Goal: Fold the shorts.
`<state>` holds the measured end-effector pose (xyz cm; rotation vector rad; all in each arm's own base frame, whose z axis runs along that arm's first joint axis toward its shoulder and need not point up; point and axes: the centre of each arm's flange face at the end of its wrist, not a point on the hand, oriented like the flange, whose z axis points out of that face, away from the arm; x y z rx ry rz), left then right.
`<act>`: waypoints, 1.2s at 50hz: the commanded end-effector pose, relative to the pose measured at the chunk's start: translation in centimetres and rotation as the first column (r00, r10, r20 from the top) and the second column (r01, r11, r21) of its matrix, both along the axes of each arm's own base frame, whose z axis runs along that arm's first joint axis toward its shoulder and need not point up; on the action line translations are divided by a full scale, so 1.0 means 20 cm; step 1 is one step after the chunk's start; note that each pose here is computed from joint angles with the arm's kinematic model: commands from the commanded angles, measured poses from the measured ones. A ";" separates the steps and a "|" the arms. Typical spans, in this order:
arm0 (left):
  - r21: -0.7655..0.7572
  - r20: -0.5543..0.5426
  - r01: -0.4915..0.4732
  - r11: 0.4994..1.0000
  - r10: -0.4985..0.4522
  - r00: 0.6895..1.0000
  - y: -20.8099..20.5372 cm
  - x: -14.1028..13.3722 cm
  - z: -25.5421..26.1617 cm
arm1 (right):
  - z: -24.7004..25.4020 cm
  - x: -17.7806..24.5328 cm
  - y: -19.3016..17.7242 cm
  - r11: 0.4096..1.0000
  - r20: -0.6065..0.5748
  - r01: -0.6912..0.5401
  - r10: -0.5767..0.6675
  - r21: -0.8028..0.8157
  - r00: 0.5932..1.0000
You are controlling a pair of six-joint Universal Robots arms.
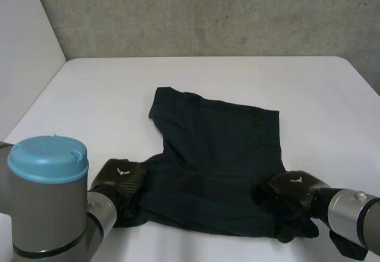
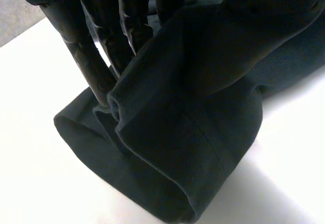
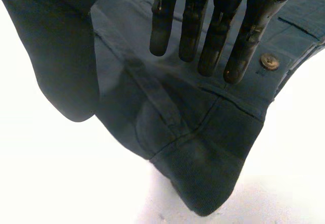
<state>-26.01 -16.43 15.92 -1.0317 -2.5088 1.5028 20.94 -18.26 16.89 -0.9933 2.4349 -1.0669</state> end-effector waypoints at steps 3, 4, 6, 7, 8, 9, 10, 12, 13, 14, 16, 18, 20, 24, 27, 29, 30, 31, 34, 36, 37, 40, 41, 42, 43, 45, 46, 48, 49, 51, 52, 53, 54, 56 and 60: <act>-0.026 -0.014 -0.015 1.000 0.014 1.000 -0.05 -0.01 0.03 | 0.00 -0.01 0.04 1.000 -0.005 -0.004 0.004 -0.014 1.000; -0.031 -0.018 -0.016 0.999 0.016 1.000 -0.05 -0.02 0.04 | -0.01 -0.01 0.04 1.000 -0.009 -0.007 0.007 -0.020 1.000; -0.032 -0.019 -0.018 0.999 0.018 1.000 -0.06 -0.02 0.04 | -0.02 -0.01 0.04 0.999 -0.013 -0.009 0.008 -0.040 1.000; -0.033 -0.020 -0.018 0.999 0.018 1.000 -0.06 -0.02 0.04 | -0.04 -0.01 0.03 0.998 -0.022 -0.007 0.005 -0.059 1.000; -0.033 -0.020 -0.020 0.999 0.019 1.000 -0.06 -0.01 0.04 | -0.04 -0.01 0.02 0.997 -0.028 -0.005 0.003 -0.072 1.000; -0.033 -0.020 -0.023 0.999 0.022 1.000 -0.07 -0.01 0.04 | -0.05 -0.02 0.02 0.997 -0.035 -0.004 0.001 -0.083 0.999; -0.031 -0.020 -0.026 0.999 0.025 0.999 -0.07 -0.01 0.04 | -0.07 -0.02 0.00 0.994 -0.063 0.000 -0.007 -0.110 0.998; -0.029 -0.020 -0.028 0.999 0.027 0.999 -0.07 0.00 0.04 | -0.08 -0.03 -0.02 0.992 -0.082 0.002 -0.012 -0.123 0.997; -0.030 -0.019 -0.029 0.999 0.028 0.999 -0.08 0.00 0.04 | -0.09 -0.03 -0.03 0.991 -0.098 0.001 -0.014 -0.132 0.995; -0.029 -0.013 -0.030 0.999 0.030 0.999 -0.09 0.00 0.04 | -0.10 -0.03 -0.04 0.989 -0.137 -0.006 -0.015 -0.147 0.991; -0.025 -0.004 -0.029 0.999 0.029 1.000 -0.09 0.00 0.02 | -0.09 -0.04 -0.07 0.984 -0.173 -0.016 -0.015 -0.176 0.985; -0.022 0.005 -0.032 0.999 0.032 0.999 -0.13 -0.01 0.00 | -0.05 -0.04 -0.14 0.969 -0.215 -0.035 -0.019 -0.244 0.977; -0.027 0.006 -0.038 0.999 0.038 0.999 -0.17 -0.02 0.00 | -0.02 -0.03 -0.18 0.955 -0.229 -0.051 -0.019 -0.292 0.973; -0.086 0.003 -0.035 0.996 0.036 0.999 -0.29 -0.08 0.05 | 0.07 0.06 -0.29 0.910 -0.218 -0.084 -0.007 -0.407 0.976; -0.200 -0.019 -0.025 0.979 0.022 1.000 -0.41 -0.15 0.18 | 0.17 0.16 -0.39 0.851 -0.191 -0.106 0.007 -0.514 0.981; -0.319 -0.059 -0.032 0.947 0.014 0.998 -0.52 -0.20 0.35 | 0.30 0.23 -0.49 0.779 -0.160 -0.085 -0.019 -0.622 0.987; -0.362 -0.075 -0.039 0.931 0.012 0.997 -0.55 -0.21 0.41 | 0.35 0.26 -0.52 0.748 -0.145 -0.072 -0.032 -0.659 0.989; -0.411 -0.097 -0.048 0.910 0.009 0.995 -0.59 -0.23 0.50 | 0.41 0.28 -0.56 0.714 -0.125 -0.055 -0.047 -0.698 0.991; -0.574 -0.188 -0.111 0.811 0.001 0.982 -0.69 -0.25 0.79 | 0.69 0.36 -0.66 0.526 -0.008 0.038 -0.085 -0.850 0.996; -0.685 -0.274 -0.178 0.707 -0.023 0.962 -0.72 -0.25 1.03 | 0.90 0.39 -0.70 0.355 0.102 0.123 -0.077 -0.927 0.992; -0.715 -0.302 -0.200 0.670 -0.037 0.953 -0.72 -0.26 1.10 | 0.97 0.40 -0.70 0.296 0.142 0.156 -0.069 -0.942 0.987; -0.792 -0.387 -0.288 0.538 -0.078 0.919 -0.73 -0.24 1.29 | 1.16 0.41 -0.71 0.106 0.279 0.278 -0.009 -0.955 0.960; -0.808 -0.406 -0.312 0.500 -0.088 0.910 -0.72 -0.22 1.35 | 1.20 0.41 -0.70 0.067 0.305 0.304 0.007 -0.950 0.952; -0.814 -0.418 -0.326 0.481 -0.096 0.903 -0.71 -0.21 1.38 | 1.24 0.40 -0.69 0.038 0.327 0.326 0.023 -0.944 0.945; -0.822 -0.431 -0.342 0.456 -0.104 0.896 -0.70 -0.20 1.41 | 1.26 0.40 -0.68 0.018 0.343 0.343 0.034 -0.939 0.939; -0.826 -0.442 -0.353 0.439 -0.114 0.890 -0.68 -0.18 1.42 | 1.26 0.39 -0.67 0.029 0.348 0.348 0.028 -0.937 0.937; -0.822 -0.437 -0.349 0.450 -0.107 0.893 -0.67 -0.17 1.40 | 1.23 0.39 -0.67 0.049 0.339 0.337 0.021 -0.940 0.941; -0.805 -0.415 -0.325 0.496 -0.080 0.906 -0.67 -0.15 1.30 | 1.12 0.40 -0.67 0.150 0.295 0.293 -0.010 -0.944 0.955; -0.797 -0.406 -0.317 0.515 -0.068 0.911 -0.66 -0.15 1.26 | 1.07 0.40 -0.67 0.193 0.276 0.274 -0.019 -0.942 0.961; -0.764 -0.370 -0.286 0.578 -0.029 0.929 -0.66 -0.13 1.11 | 0.89 0.41 -0.65 0.329 0.208 0.209 -0.038 -0.921 0.977; -0.748 -0.355 -0.274 0.604 -0.015 0.935 -0.66 -0.12 1.05 | 0.83 0.41 -0.64 0.373 0.187 0.189 -0.044 -0.908 0.981; -0.730 -0.338 -0.262 0.631 -0.002 0.941 -0.66 -0.12 0.98 | 0.77 0.42 -0.63 0.415 0.164 0.169 -0.047 -0.894 0.985; -0.712 -0.325 -0.252 0.655 0.011 0.946 -0.65 -0.11 0.92 | 0.70 0.41 -0.62 0.456 0.141 0.149 -0.053 -0.877 0.989; -0.646 -0.272 -0.216 0.732 0.043 0.961 -0.62 -0.08 0.71 | 0.53 0.40 -0.57 0.555 0.080 0.098 -0.058 -0.826 0.995; -0.529 -0.192 -0.173 0.831 0.082 0.978 -0.54 -0.03 0.42 | 0.25 0.38 -0.50 0.679 -0.008 0.023 -0.042 -0.734 0.999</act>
